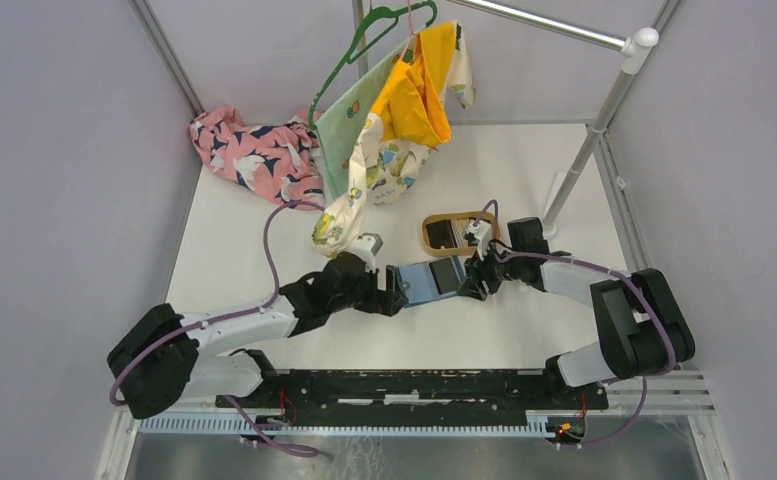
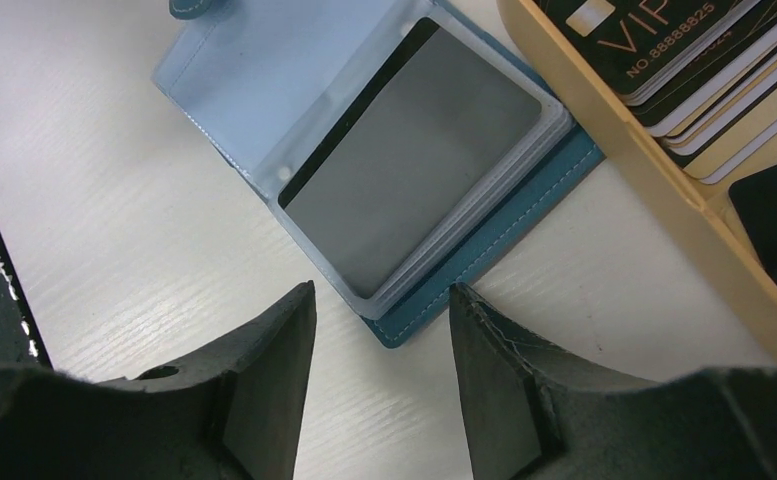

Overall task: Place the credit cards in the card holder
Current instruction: Close the card holder at the center of the board.

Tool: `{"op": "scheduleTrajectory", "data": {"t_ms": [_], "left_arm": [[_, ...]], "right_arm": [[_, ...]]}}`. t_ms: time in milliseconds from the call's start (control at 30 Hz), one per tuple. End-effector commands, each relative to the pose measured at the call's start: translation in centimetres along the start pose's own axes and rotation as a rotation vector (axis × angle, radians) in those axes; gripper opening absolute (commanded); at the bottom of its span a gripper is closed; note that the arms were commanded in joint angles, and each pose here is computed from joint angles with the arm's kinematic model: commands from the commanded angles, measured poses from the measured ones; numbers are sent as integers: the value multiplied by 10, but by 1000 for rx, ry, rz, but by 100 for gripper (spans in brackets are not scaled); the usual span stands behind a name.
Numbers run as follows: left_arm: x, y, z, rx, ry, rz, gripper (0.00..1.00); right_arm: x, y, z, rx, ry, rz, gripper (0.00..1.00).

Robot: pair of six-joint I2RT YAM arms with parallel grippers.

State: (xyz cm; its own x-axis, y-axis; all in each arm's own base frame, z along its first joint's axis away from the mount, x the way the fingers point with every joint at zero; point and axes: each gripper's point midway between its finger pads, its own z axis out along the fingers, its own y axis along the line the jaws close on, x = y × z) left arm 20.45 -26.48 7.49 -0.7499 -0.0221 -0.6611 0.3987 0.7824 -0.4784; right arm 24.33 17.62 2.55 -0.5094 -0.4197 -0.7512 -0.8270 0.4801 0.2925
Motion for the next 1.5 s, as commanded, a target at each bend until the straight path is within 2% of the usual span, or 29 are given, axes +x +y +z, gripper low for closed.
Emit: {"op": "scheduleTrajectory", "data": {"t_ms": [0, 100, 200, 367, 500, 733, 1033, 1100, 1333, 1467], "left_arm": [[-12, 18, 2, -236, -86, 124, 94], [-10, 29, 9, -371, -71, 120, 93], [-10, 29, 17, -440, -53, 140, 91], [-10, 13, 39, -441, -14, 184, 86], [-6, 7, 54, -429, 21, 198, 78], [-2, 16, 56, -485, 44, 199, 48], [-15, 11, 44, -475, 5, 206, 7], [-19, 7, 41, -454, 0, 212, 2], [-34, -30, 15, -231, -60, 239, 2], [-47, -74, 9, -9, -112, 227, 2]], "right_arm": [[-16, -8, 1, 18, -28, 11, 57], [-15, -6, 2, 4, -28, 22, 55], [-13, -5, 3, -7, -20, 32, 54], [-9, -4, 5, -25, 0, 52, 53], [-8, 0, 7, -46, 1, 57, 51], [-7, 7, 10, -82, 5, 65, 48], [-8, 19, 14, -139, 7, 49, 47], [-8, 22, 15, -150, 5, 46, 47], [-9, 26, 17, -166, -12, 38, 46], [-13, 31, 22, -178, -43, 44, 46]]}}
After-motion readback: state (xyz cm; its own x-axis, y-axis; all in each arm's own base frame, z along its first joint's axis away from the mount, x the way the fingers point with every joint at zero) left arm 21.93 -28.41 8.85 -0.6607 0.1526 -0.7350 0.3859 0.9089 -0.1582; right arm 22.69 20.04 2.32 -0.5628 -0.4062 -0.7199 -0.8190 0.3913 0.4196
